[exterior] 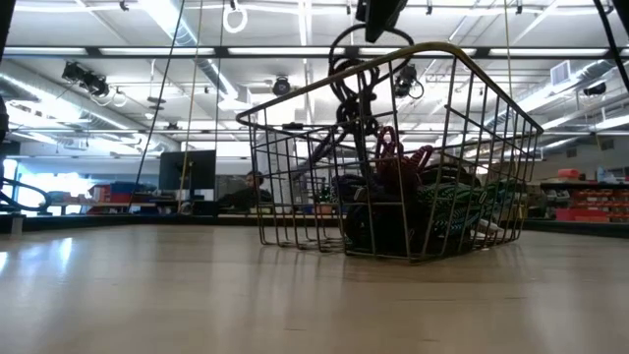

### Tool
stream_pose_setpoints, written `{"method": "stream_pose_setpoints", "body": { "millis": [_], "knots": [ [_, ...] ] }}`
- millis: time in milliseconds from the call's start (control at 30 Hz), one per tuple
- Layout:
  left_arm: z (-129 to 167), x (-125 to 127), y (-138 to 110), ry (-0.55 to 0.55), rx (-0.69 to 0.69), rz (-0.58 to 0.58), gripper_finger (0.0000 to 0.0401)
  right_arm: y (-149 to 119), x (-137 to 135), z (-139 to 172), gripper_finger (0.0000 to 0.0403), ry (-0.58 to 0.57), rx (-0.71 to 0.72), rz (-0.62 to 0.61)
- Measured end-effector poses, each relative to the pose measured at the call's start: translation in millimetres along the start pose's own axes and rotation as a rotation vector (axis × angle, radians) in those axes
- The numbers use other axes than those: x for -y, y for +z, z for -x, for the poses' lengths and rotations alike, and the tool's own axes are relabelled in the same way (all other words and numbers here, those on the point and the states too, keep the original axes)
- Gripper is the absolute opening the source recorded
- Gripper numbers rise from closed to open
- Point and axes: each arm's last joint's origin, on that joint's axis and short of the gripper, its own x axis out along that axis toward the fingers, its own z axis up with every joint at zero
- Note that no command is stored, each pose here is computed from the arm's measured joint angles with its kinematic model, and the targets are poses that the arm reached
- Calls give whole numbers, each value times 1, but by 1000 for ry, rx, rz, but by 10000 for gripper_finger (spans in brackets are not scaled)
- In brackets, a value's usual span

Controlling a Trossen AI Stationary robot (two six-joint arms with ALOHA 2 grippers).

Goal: Pick and place USB-C Cables
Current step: Adjust the black charger cable

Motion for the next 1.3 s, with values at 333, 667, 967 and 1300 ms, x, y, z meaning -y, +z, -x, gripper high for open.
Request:
{"method": "stream_pose_setpoints", "body": {
  "millis": [333,667,967,1300],
  "knots": [
    [0,0,0,0,0,0,156,-7,-10,29,13,-46,-9,-93],
    [0,0,0,0,0,0,156,-9,-27,30,13,-33,8,-194],
    [0,0,0,0,0,0,156,-7,-44,30,13,-47,83,-262],
    [0,0,0,0,0,0,156,-16,-45,-39,13,-102,-42,-281]
  ]
}}
